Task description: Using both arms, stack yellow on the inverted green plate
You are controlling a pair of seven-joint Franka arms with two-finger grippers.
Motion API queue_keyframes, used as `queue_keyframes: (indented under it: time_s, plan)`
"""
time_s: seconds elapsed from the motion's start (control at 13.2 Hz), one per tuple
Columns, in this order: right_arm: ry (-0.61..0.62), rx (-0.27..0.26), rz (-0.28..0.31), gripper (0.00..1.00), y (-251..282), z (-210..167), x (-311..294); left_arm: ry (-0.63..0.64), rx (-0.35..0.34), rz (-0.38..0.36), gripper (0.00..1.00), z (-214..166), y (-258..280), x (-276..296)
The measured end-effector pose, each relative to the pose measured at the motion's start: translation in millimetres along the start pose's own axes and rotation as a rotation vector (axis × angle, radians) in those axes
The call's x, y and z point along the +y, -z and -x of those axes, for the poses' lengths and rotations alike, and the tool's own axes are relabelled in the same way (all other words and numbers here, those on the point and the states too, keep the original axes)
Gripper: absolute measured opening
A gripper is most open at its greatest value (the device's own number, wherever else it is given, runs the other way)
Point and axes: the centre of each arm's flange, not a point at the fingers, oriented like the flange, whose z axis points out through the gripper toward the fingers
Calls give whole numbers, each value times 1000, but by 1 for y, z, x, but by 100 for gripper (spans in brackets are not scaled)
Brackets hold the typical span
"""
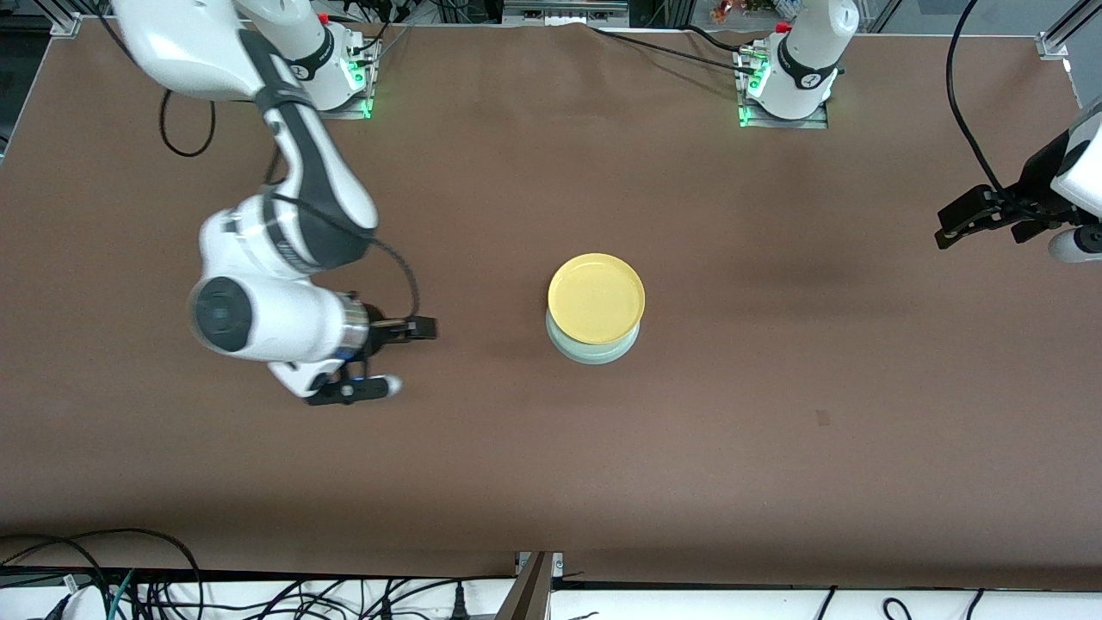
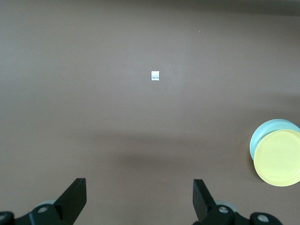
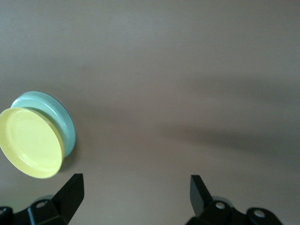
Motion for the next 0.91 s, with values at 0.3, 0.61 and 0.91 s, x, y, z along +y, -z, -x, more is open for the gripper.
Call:
queue_keyframes:
  time_s: [0.3,0.61,0.91]
  plan:
    - [7,-38,174,100,56,17,76,1,-5,-1,100,0,-2,0]
    - [-16,-24,233,100,118,41,138,1,-7,-1,100,-1,-2,-1]
    - [-81,5,213,100,171,94,175,2,-8,-1,100,-1,-3,-1]
